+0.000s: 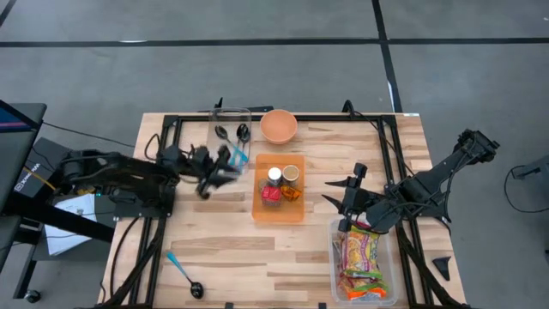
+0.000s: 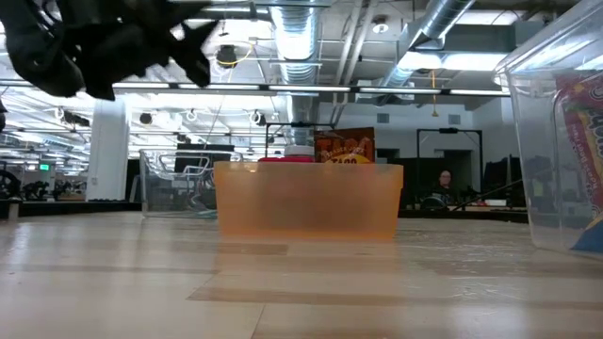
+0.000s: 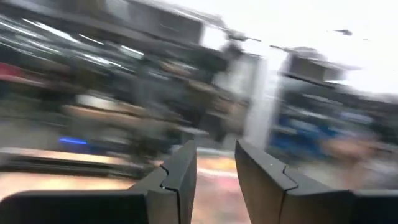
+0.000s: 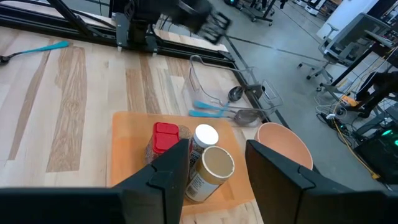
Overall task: Pick & Place Food Item
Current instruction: Put the blue spoon into the transparent bin
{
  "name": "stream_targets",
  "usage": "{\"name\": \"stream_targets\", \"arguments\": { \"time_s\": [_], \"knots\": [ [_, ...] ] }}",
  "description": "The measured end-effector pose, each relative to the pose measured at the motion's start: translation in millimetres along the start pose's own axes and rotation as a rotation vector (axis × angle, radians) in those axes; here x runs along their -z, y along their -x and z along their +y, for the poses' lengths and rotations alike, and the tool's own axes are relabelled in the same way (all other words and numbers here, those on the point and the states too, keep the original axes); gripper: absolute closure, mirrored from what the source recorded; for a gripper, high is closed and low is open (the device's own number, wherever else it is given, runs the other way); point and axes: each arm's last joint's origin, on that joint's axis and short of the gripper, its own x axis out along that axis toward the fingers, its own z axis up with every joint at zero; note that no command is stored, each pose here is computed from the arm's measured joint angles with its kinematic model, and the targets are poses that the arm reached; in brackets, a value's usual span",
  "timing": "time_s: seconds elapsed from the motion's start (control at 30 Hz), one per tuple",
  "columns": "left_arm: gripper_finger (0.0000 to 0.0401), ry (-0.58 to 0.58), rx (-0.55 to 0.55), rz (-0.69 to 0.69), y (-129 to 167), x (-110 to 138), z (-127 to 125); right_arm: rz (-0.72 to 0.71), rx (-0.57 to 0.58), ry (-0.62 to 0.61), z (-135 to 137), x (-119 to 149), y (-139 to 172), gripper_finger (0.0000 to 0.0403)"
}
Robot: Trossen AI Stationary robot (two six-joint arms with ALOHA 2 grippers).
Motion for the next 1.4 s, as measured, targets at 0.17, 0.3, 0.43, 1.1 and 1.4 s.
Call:
{"name": "stream_targets", "arguments": {
  "time_s": [0.17, 0.3, 0.43, 1.1, 1.4],
  "knots": [
    [0.0297, 0.063, 0.174, 0.109, -1.3, 0.1, -22.6, 0.0, 0.0, 0.0, 0.0, 0.0, 0.0, 0.0249],
    [0.0297, 0.018, 0.211, 0.124, -0.8, -1.2, -32.2, 0.0, 0.0, -0.004, 0.1, 0.0, 0.0, 0.0249],
    [0.0297, -0.005, 0.218, 0.115, -0.3, -3.1, -34.5, 0.0, 0.0, -0.008, 0.0, 0.0, 0.0, 0.0249],
    [0.0297, 0.028, 0.212, 0.1, -7.0, 1.8, -51.2, 0.009, 0.001, 0.003, -0.1, 1.3, 0.0, 0.0249],
    [0.0297, 0.003, 0.219, 0.176, -27.0, 6.6, -85.4, 0.008, 0.001, 0.001, -0.2, 1.2, 0.0, 0.0249]
  ]
}}
